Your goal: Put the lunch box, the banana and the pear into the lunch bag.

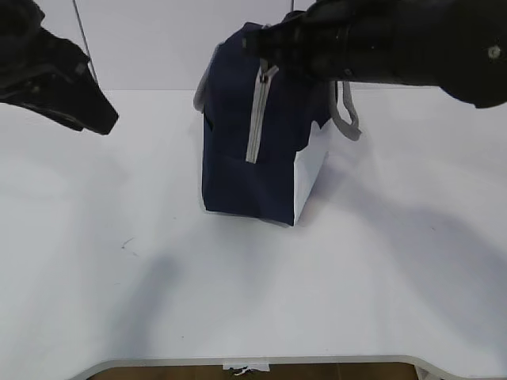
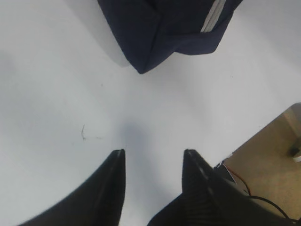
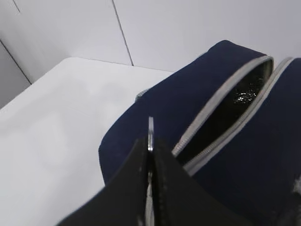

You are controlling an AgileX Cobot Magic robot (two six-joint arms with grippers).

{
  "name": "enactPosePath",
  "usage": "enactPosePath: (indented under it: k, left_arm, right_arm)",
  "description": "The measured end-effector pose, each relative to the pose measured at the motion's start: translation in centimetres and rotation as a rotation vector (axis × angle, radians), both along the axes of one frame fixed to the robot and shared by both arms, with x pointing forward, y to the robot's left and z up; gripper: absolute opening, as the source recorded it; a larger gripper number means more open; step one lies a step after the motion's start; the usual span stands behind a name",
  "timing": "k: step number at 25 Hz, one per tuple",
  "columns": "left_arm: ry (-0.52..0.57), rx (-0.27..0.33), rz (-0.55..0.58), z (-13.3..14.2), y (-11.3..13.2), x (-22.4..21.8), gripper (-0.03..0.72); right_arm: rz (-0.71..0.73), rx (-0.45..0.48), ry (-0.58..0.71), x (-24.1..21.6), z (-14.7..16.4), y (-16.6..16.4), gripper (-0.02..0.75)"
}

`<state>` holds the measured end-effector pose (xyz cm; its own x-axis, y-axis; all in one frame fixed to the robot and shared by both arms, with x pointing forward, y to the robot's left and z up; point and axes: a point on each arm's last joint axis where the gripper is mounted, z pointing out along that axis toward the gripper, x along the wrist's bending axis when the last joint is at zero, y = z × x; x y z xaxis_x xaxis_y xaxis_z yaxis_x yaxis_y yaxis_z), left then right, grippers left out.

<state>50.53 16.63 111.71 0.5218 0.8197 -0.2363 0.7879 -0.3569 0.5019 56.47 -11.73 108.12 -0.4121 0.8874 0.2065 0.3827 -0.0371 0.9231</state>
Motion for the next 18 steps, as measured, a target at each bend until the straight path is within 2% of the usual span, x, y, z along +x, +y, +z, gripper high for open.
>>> enactPosePath:
  k: [4, 10, 14, 18]
  left_arm:
    - [-0.048, -0.017, -0.023, -0.5, -1.0, 0.8, 0.312]
    - [-0.108, -0.065, -0.06, -2.2, -3.1, 2.7, 0.405]
    - [-0.184, -0.092, -0.077, -3.1, -4.4, 3.9, 0.421]
    - [-0.251, -0.116, -0.043, -3.9, -5.1, 5.3, 0.424]
  right_arm:
    - [-0.008, 0.015, 0.02, 0.1, 0.5, 0.1, 0.001]
    - [-0.015, 0.023, 0.056, 0.1, 0.7, 0.1, 0.001]
    - [-0.044, 0.108, 0.102, 0.1, 0.9, 0.2, 0.001]
    - [-0.061, 0.156, 0.137, 0.1, 0.8, 0.2, 0.001]
